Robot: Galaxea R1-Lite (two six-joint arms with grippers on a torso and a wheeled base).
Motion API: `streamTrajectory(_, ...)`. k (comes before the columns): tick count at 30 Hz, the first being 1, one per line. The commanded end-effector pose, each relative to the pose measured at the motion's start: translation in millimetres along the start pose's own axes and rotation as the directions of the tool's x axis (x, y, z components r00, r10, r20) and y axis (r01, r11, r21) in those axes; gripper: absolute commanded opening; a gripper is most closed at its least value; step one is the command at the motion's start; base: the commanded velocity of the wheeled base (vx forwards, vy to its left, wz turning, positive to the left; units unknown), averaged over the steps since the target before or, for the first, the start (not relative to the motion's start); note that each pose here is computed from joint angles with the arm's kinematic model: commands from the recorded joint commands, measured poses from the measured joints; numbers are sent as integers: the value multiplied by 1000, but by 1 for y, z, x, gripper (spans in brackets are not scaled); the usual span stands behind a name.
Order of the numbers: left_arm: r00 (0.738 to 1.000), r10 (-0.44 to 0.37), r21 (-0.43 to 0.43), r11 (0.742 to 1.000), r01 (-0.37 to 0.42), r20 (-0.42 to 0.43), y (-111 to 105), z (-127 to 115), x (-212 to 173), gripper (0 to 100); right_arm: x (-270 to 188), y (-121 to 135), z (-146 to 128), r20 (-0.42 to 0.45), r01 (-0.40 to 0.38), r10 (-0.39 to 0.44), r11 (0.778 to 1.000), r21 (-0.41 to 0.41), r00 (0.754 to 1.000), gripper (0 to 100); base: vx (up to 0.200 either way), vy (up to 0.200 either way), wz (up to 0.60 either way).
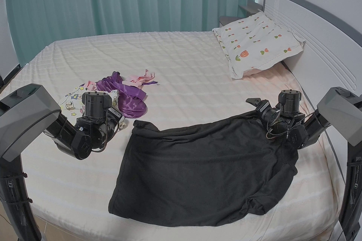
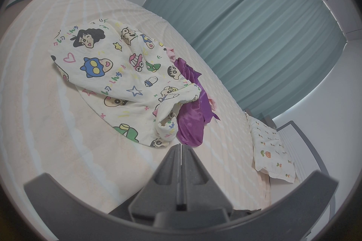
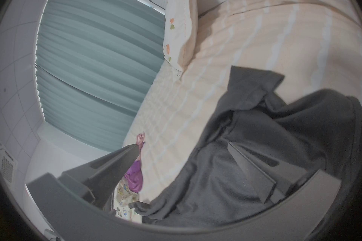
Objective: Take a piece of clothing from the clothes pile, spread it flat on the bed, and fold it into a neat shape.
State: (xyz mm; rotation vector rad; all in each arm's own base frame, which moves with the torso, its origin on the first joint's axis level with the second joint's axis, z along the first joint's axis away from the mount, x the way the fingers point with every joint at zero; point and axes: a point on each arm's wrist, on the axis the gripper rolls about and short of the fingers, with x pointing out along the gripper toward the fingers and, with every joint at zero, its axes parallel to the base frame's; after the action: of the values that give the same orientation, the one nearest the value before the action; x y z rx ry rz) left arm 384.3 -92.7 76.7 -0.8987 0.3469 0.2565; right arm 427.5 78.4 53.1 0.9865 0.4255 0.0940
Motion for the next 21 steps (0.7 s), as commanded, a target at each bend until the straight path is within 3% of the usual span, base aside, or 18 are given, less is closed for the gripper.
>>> streamTrajectory(1,1000,-6,-1,1000,6,-11,3,-1,-5,0,19,-14,-19,-34,42,-43,999,-25,998,100,0,0,0)
streamTrajectory(8,1000,0,2,1000,0,-15,5,-2,-5,0,31,-16,-13,-5,43,-43,999,-25,999,100,0,0,0)
streamTrajectory(14,1000,-2,2,1000,2,-15,5,-2,-6,0,62,-17,6,120,-31,35,999,-32,992,100,0,0,0)
streamTrajectory(19,1000,-1,3,1000,1,-14,5,-2,-6,0,72,-5,31,216,-105,111,994,-38,970,100,0,0,0)
streamTrajectory(21,1000,-1,3,1000,1,-10,4,-1,-8,0,68,6,45,300,-158,167,986,-56,939,100,0,0,0)
